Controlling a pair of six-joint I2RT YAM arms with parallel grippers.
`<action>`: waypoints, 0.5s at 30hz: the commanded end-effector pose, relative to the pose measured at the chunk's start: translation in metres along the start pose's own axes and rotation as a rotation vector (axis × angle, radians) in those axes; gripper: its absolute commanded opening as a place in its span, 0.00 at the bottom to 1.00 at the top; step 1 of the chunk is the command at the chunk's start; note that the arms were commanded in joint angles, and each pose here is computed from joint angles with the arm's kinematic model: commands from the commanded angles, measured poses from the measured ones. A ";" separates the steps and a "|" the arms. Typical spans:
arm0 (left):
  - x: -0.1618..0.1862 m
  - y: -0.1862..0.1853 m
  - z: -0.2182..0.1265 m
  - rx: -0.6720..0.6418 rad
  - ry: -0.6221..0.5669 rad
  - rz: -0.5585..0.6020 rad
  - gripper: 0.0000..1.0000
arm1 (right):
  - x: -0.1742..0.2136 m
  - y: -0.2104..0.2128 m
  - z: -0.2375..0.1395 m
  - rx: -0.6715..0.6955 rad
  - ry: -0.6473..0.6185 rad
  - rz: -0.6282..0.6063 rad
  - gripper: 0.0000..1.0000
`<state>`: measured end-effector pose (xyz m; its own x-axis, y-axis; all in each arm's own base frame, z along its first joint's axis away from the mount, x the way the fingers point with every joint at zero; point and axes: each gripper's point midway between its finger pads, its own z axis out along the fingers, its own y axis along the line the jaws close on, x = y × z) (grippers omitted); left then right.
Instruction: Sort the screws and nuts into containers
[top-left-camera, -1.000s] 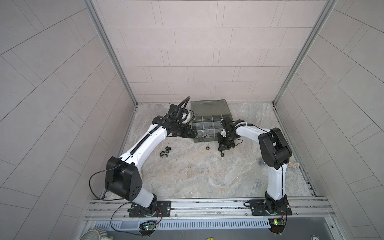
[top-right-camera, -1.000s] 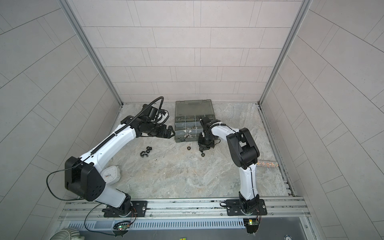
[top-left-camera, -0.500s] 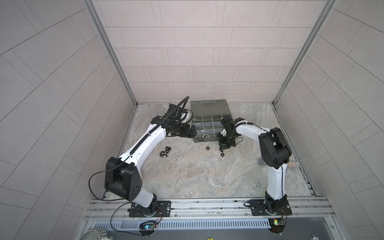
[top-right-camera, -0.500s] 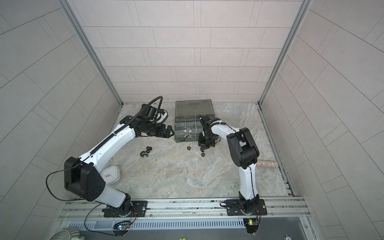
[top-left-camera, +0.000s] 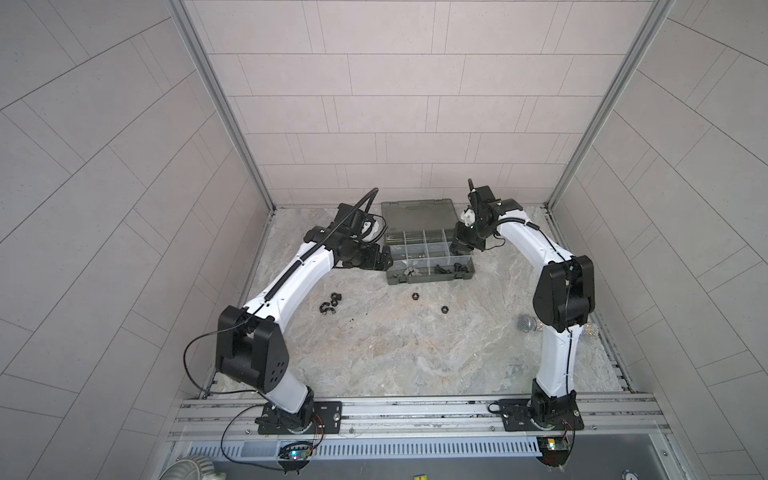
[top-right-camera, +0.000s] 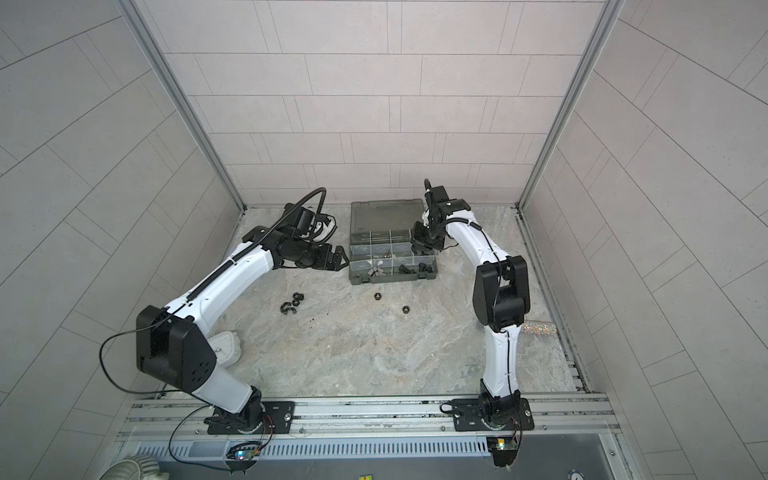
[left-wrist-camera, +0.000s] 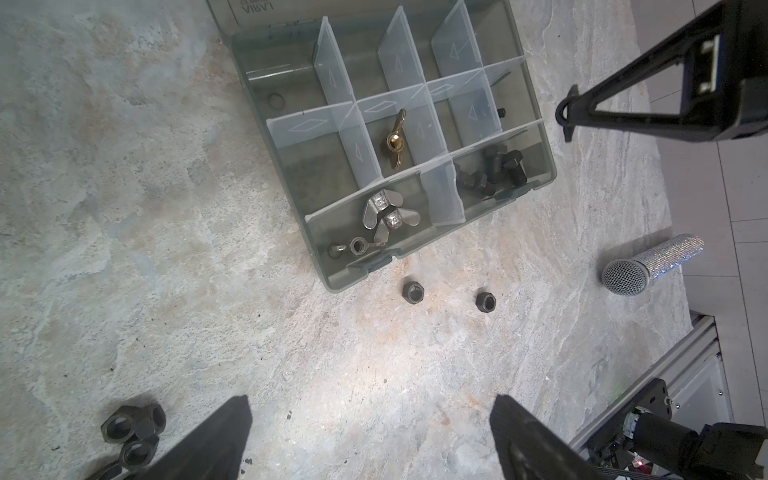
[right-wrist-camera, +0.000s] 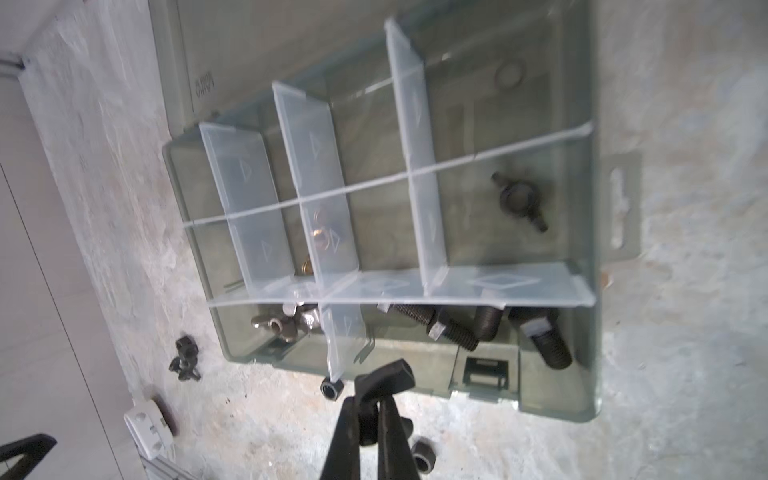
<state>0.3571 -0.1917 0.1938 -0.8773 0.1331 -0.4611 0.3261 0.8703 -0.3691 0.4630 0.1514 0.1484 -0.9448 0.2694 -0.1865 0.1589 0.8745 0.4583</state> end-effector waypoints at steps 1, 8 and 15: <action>-0.009 -0.004 -0.003 0.015 -0.007 0.023 0.96 | -0.006 -0.018 0.022 0.050 0.040 0.024 0.01; -0.010 -0.003 -0.002 0.007 0.000 0.023 0.96 | -0.025 -0.036 0.042 0.059 0.040 0.061 0.01; -0.017 0.001 -0.003 -0.012 0.004 0.028 0.96 | -0.037 -0.052 0.054 0.060 0.029 0.097 0.02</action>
<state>0.3674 -0.1954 0.2011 -0.8695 0.1466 -0.4717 0.3438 0.8654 -0.3647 0.4966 0.1262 0.0835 -0.9409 0.3233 -0.1011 0.2536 0.8702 0.4224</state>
